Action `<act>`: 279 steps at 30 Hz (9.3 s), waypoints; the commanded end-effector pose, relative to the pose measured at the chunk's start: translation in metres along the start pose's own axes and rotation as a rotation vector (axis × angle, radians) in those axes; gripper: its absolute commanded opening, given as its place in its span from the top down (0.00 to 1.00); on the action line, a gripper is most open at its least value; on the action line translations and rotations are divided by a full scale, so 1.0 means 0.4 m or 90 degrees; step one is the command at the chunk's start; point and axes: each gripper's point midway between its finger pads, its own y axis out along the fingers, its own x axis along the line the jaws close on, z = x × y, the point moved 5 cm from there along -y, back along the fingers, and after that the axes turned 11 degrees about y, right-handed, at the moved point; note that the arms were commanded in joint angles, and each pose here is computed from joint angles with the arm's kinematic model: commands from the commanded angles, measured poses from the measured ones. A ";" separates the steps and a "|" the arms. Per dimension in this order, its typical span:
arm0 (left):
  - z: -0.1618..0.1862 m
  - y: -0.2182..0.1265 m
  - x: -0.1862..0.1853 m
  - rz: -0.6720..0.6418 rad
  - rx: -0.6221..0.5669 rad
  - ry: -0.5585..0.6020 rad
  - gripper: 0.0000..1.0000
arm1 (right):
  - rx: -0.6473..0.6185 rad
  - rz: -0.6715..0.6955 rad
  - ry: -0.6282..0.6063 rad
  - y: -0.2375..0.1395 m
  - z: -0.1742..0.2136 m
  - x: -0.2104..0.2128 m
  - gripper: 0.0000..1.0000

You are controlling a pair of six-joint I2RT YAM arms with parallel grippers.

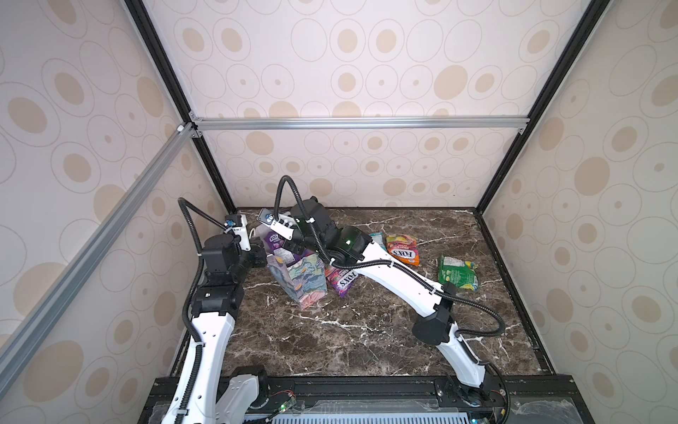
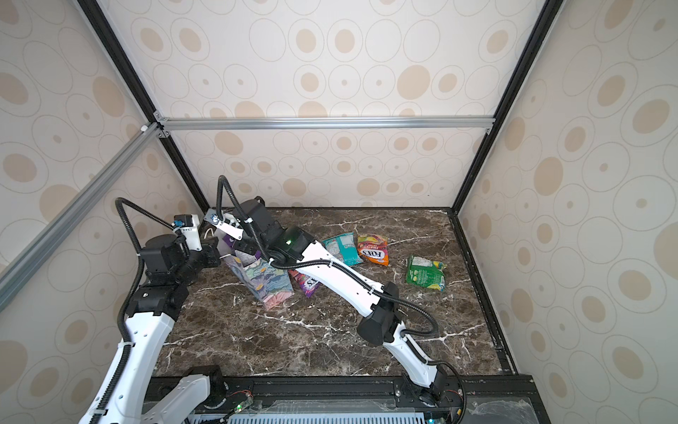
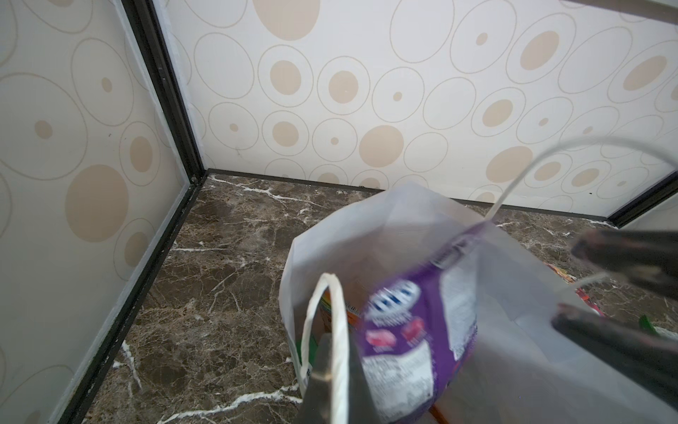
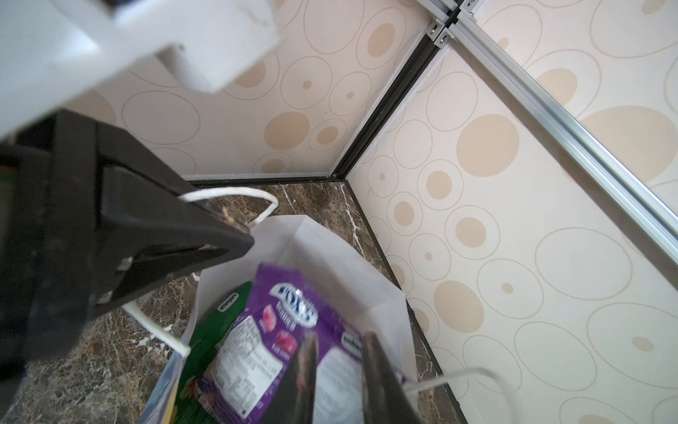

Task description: Place the snacks into the paper bag

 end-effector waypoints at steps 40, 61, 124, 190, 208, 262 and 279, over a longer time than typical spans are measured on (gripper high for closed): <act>-0.007 -0.018 0.003 -0.009 -0.012 0.016 1.00 | 0.049 0.124 0.216 -0.109 0.045 -0.166 0.40; -0.017 -0.017 -0.027 0.055 -0.032 0.012 1.00 | 0.022 0.043 0.292 -0.090 0.056 -0.185 1.00; 0.001 -0.012 -0.002 0.006 -0.008 0.016 1.00 | 0.190 0.078 0.663 -0.301 0.719 -0.197 0.42; 0.014 -0.022 0.009 -0.021 -0.013 0.014 1.00 | 0.294 -0.043 0.815 -0.064 0.974 -0.169 0.42; 0.012 -0.022 0.008 -0.019 -0.013 0.015 1.00 | 0.331 0.015 0.839 -0.045 1.014 -0.164 0.70; 0.006 -0.035 0.006 -0.019 -0.025 0.018 1.00 | 0.241 -0.007 0.693 -0.223 0.737 -0.228 0.47; 0.005 -0.035 0.004 -0.014 -0.027 0.017 1.00 | 0.327 -0.001 0.755 -0.167 0.941 -0.194 0.37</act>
